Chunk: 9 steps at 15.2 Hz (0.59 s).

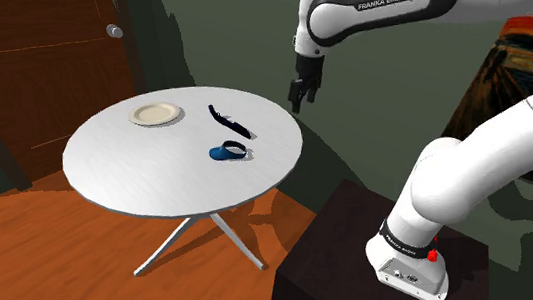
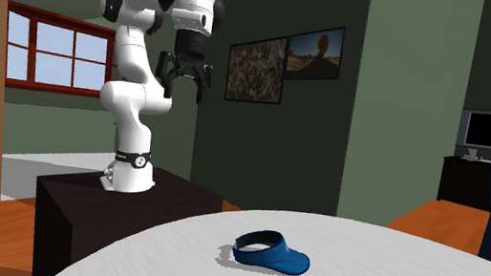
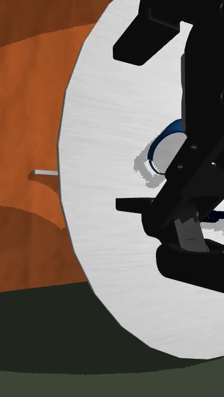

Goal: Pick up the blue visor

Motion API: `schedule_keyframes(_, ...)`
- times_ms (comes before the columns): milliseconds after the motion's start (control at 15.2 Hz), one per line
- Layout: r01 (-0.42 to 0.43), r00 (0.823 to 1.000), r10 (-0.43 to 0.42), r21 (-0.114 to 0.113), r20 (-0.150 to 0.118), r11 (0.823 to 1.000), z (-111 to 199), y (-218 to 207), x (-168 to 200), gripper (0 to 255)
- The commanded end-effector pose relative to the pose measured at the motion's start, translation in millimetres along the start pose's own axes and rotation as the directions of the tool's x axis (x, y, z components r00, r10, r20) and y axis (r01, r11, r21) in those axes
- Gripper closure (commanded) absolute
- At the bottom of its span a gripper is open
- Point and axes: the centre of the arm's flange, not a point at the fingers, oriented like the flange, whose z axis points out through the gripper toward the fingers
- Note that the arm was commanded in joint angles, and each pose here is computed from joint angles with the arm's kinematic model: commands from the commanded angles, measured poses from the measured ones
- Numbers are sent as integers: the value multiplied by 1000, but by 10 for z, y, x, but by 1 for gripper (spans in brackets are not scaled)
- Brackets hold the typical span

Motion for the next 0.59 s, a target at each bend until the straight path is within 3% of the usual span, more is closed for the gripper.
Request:
schedule_keyframes(0, 19, 1000, -19, 9, 6, 1000, 211, 50, 196, 0)
schedule_keyframes(528, 90, 995, -92, 49, 27, 995, 899, 185, 1034, 0)
